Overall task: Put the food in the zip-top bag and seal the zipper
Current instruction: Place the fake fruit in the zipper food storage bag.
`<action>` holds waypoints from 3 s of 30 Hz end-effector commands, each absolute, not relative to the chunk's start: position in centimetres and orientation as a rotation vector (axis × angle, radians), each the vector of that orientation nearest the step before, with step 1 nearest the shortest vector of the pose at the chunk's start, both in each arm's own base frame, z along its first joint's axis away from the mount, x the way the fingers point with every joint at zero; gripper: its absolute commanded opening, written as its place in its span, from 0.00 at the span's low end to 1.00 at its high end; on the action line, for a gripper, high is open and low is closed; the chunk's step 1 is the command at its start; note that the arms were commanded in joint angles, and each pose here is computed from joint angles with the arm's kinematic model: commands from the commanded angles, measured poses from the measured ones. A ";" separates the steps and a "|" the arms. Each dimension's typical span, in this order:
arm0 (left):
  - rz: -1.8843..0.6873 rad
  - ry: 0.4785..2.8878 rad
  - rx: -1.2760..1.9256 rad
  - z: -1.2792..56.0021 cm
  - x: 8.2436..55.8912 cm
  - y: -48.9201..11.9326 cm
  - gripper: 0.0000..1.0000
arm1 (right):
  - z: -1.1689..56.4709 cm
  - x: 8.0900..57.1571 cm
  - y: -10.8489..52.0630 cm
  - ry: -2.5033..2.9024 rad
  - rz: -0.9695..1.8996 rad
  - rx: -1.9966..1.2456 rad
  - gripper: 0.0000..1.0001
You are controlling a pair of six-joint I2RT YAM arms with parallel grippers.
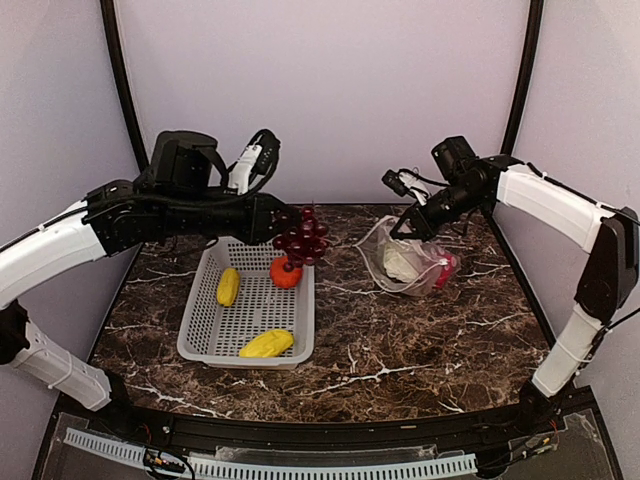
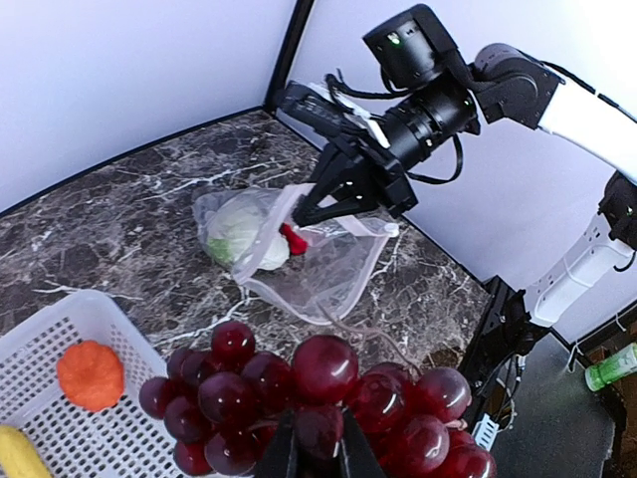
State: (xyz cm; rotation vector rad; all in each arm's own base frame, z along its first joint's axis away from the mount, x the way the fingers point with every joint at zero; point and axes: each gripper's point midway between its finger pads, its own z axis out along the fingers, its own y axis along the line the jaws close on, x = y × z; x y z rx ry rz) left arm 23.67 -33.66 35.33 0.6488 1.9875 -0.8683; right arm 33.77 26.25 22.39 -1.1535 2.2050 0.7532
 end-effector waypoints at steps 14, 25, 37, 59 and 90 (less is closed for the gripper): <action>-1.237 1.708 0.879 38.7 20.5 -48.5 0.01 | 26.5 31.7 26.4 2.179 0.791 -1.140 0.00; -1.094 1.659 0.906 37.2 22.8 -51.3 0.01 | 29.6 29.7 25.9 2.149 0.830 -1.130 0.00; -0.856 1.752 0.927 31.4 27.1 -54.3 0.01 | 30.2 28.7 25.3 2.134 0.824 -1.128 0.00; -0.490 1.847 0.627 27.1 34.7 -54.5 0.01 | 30.8 28.8 25.9 2.136 0.879 -1.096 0.00; -0.533 1.685 0.692 32.6 29.1 -52.3 0.99 | 27.9 34.5 23.7 2.242 0.758 -0.922 0.00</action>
